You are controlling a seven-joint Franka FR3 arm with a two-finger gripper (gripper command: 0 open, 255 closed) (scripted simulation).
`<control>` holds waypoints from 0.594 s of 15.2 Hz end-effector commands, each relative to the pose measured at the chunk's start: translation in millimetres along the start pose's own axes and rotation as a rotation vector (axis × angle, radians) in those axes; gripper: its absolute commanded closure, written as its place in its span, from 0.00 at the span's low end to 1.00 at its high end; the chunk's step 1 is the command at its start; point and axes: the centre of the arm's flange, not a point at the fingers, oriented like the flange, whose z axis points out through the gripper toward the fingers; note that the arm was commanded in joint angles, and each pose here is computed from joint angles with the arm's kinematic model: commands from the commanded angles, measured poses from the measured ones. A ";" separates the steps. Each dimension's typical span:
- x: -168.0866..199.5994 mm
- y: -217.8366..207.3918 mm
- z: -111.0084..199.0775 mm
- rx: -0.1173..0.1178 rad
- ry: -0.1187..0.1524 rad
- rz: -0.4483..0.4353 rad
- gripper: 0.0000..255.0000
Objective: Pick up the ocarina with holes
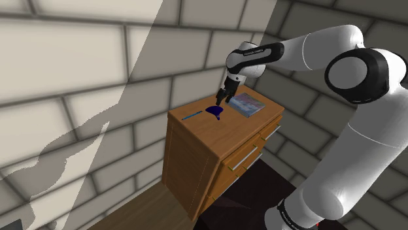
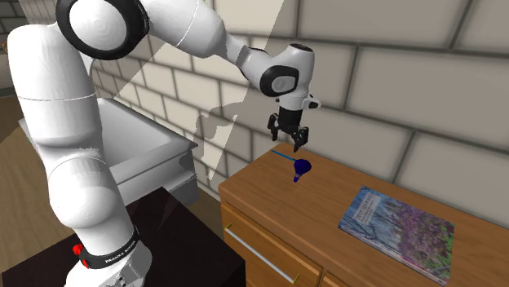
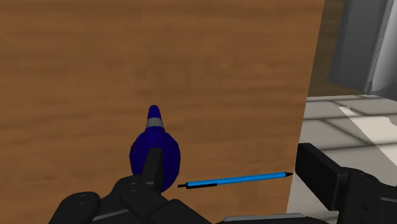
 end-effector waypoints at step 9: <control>56.1 60.3 67.8 0.005 0.007 0.027 0.00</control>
